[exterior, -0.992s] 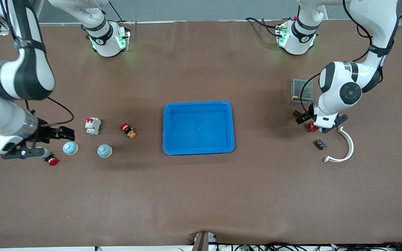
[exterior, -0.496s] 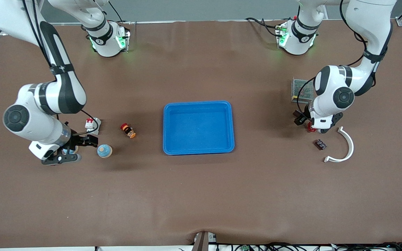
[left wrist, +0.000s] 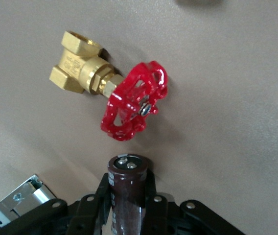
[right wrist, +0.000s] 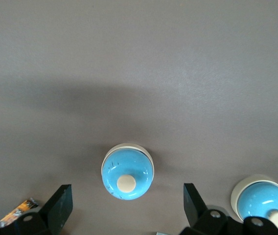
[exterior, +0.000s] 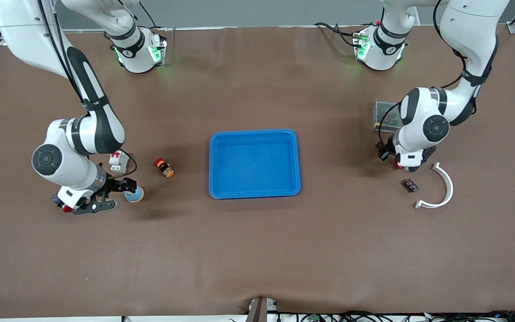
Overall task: Place electrolytic capacitor and blue bell in tray
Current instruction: 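Grasp the blue bell with the right gripper while the left gripper grasps the capacitor, then carry the brown capacitor over the tray with the left gripper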
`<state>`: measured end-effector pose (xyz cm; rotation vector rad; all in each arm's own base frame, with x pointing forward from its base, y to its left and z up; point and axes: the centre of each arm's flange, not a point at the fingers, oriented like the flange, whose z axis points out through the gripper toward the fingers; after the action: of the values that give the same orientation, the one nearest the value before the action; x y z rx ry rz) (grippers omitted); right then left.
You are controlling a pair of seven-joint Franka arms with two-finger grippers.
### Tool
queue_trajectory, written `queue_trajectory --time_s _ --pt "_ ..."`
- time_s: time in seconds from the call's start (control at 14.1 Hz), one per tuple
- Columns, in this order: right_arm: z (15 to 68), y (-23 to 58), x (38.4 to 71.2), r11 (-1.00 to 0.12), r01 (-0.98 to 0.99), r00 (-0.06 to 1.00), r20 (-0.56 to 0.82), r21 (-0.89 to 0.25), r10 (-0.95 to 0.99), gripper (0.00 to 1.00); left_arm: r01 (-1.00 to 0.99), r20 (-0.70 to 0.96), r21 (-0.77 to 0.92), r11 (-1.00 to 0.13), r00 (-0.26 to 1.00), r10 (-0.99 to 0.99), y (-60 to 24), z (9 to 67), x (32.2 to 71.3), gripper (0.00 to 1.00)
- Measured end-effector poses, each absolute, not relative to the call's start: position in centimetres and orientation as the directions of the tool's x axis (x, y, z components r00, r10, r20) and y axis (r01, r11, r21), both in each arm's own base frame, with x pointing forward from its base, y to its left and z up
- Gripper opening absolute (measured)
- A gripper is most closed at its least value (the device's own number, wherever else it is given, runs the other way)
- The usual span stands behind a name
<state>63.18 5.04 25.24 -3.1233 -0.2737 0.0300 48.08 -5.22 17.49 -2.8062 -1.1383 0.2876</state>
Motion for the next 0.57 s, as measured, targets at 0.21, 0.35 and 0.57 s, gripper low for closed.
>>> queue_trajectory --time_s 0.21,0.35,0.57 --pt "23.1 5.1 63.0 -0.984 0.18 0.983 -0.037 -0.009 0.18 1.0 0.706 -0.121 -0.152 -0.692 0.682 0.722 -5.6 17.9 48.7 0.3" --pt "21.5 5.0 62.9 -0.979 0.202 0.978 -0.047 -0.011 0.203 1.0 0.751 -0.1 -0.134 -0.647 0.639 0.763 -7.5 18.8 49.6 0.3" --pt "20.0 5.0 62.7 -0.974 0.225 0.972 -0.059 -0.013 0.226 1.0 0.806 -0.079 -0.089 -0.585 0.58 0.811 -12.5 20.7 50.7 0.3"
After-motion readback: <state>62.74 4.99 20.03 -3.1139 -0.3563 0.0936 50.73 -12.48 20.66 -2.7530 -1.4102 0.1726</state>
